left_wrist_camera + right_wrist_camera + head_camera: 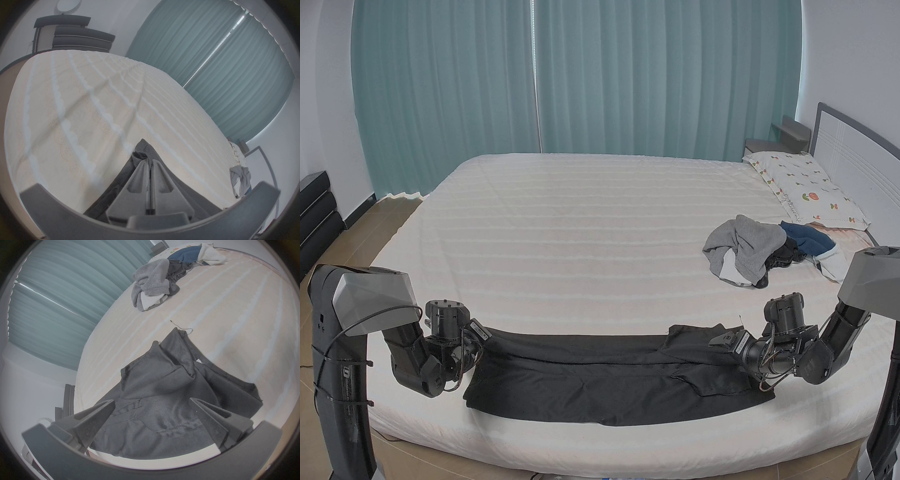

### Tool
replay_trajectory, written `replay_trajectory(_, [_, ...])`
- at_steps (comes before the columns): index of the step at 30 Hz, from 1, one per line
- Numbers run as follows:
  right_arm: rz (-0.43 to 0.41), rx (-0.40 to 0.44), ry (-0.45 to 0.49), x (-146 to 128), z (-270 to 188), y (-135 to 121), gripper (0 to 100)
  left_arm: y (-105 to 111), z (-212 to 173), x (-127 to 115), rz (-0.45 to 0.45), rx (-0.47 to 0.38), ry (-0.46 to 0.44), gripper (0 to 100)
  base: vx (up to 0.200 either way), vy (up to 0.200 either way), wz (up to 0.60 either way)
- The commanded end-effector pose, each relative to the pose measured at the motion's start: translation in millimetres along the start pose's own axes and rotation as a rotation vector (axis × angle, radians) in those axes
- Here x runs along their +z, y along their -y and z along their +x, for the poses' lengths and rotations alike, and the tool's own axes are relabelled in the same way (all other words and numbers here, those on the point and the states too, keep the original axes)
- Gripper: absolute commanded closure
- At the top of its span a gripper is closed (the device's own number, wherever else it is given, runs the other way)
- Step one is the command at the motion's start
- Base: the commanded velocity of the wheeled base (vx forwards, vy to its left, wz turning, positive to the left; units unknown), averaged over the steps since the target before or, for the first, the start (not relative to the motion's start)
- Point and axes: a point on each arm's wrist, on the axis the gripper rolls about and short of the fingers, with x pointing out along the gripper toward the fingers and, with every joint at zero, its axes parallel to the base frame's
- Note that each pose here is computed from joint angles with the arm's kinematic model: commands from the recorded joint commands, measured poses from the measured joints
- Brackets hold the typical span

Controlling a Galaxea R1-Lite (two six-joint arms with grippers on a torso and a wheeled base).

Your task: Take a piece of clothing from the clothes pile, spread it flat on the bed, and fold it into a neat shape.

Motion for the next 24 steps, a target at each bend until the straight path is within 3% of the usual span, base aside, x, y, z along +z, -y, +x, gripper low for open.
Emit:
replay_trajectory(1, [-0.004,-0.024,-0.027,-8.4,19.6,4.0,0,7.7,-6.2,8.8,-0.047,-0.03,0.021,100,0.0,0.0,0.0])
replay_trajectory(24, [0.015,-0.039,0.048,9.3,48.5,3.9,0,6.8,-5.7,7.1,-0.052,-0.028,0.015,100,0.0,0.0,0.0])
